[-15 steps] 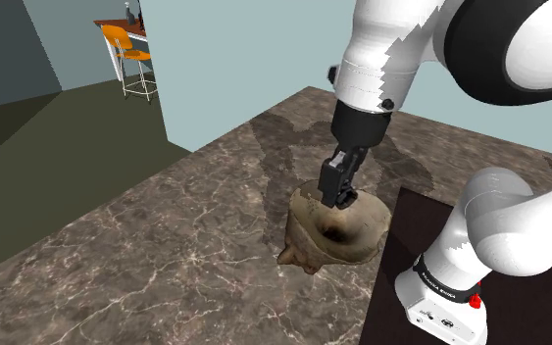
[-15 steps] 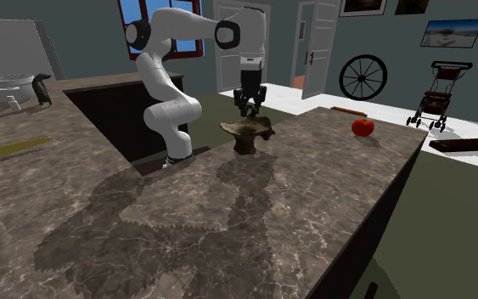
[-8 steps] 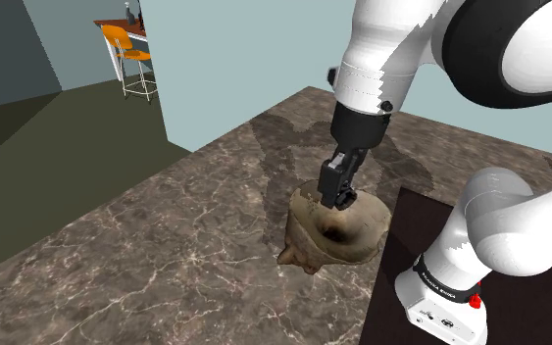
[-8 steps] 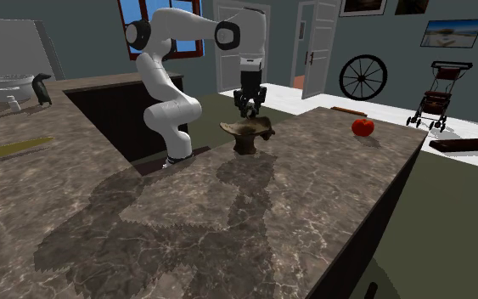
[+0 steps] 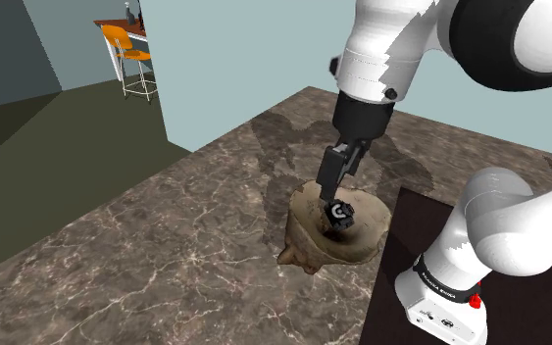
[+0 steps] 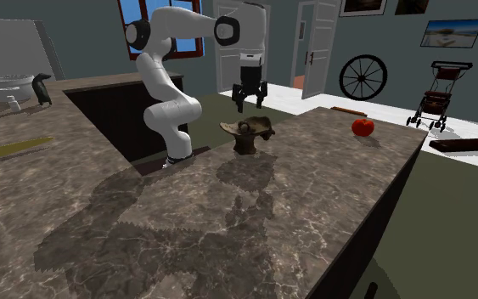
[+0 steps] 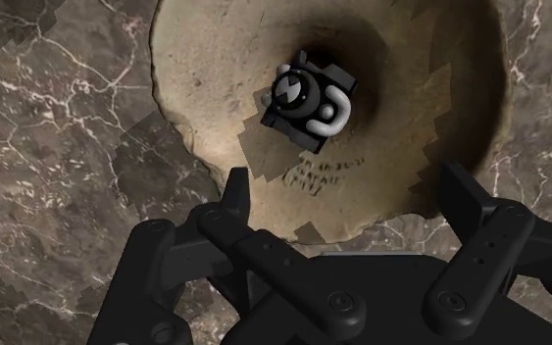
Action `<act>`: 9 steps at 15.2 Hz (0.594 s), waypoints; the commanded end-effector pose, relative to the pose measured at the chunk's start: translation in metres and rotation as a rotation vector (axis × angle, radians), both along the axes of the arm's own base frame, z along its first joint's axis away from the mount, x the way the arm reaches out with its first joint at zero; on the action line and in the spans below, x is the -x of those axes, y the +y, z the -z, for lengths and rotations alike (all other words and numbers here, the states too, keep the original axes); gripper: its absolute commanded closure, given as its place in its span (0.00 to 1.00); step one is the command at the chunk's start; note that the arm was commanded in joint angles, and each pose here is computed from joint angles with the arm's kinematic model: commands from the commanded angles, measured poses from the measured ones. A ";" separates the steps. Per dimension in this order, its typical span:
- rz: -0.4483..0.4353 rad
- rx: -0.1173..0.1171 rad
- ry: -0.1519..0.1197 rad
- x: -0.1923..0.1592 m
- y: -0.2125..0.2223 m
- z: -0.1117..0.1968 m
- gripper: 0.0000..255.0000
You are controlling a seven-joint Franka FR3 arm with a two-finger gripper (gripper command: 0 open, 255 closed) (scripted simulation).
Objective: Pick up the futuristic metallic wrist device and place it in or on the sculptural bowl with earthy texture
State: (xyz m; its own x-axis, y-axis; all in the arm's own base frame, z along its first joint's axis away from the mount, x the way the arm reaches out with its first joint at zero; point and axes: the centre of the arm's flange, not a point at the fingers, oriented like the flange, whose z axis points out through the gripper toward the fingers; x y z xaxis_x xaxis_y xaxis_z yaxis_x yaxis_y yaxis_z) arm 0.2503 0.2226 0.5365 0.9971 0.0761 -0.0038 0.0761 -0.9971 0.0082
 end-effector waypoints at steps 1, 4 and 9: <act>0.000 0.000 0.001 0.001 0.002 -0.025 0.00; 0.000 0.000 0.000 0.001 0.002 -0.036 0.00; 0.000 0.000 0.000 0.001 0.002 -0.036 0.00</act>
